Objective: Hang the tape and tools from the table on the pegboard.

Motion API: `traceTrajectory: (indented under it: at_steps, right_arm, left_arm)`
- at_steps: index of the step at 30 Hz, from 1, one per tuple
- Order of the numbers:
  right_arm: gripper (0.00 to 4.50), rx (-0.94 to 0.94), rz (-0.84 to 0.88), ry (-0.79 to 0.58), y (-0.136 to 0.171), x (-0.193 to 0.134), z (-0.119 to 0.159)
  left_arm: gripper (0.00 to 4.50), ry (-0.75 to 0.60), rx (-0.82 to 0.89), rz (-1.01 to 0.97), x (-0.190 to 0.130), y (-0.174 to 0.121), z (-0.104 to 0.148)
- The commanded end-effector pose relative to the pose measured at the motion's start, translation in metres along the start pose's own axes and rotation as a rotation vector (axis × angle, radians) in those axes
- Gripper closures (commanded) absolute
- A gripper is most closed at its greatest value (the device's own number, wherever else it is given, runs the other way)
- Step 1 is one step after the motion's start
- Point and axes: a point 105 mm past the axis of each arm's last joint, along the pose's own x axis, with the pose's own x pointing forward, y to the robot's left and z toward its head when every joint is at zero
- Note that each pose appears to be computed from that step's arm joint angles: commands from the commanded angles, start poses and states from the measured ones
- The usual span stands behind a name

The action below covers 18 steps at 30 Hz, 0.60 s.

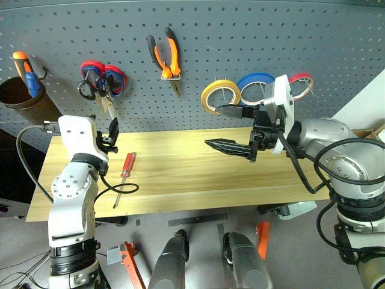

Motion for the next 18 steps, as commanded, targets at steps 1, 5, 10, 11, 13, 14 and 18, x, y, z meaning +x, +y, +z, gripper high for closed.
traceTrajectory:
  at_steps: [1,5,10,11,13,14,18]
  right_arm:
    - [0.00,-0.022,-0.012,0.019,0.003,-0.002,0.000]
    - [0.00,0.071,-0.039,0.106,0.005,0.001,-0.020]
    - [0.00,0.195,-0.093,0.128,0.008,0.012,-0.033]
    - [0.00,0.204,-0.098,0.129,0.010,0.014,-0.034]
    - [0.00,0.221,-0.109,0.130,0.011,0.018,-0.035]
    - [0.00,0.227,-0.113,0.131,0.012,0.019,-0.036]
    - [0.00,0.225,-0.113,0.138,0.016,0.022,-0.037]
  left_arm:
    - [0.31,0.123,0.050,0.039,-0.011,0.009,-0.023]
    - [0.03,0.362,0.110,0.044,-0.013,0.020,-0.065]
    - [0.03,0.538,0.074,0.011,0.000,0.024,-0.090]
    - [0.03,0.559,0.074,-0.008,0.005,0.022,-0.093]
    - [0.03,0.593,0.069,-0.032,0.013,0.020,-0.099]
    - [0.03,0.605,0.068,-0.040,0.016,0.019,-0.101]
    - [0.03,0.675,0.091,-0.127,0.026,0.007,-0.117]
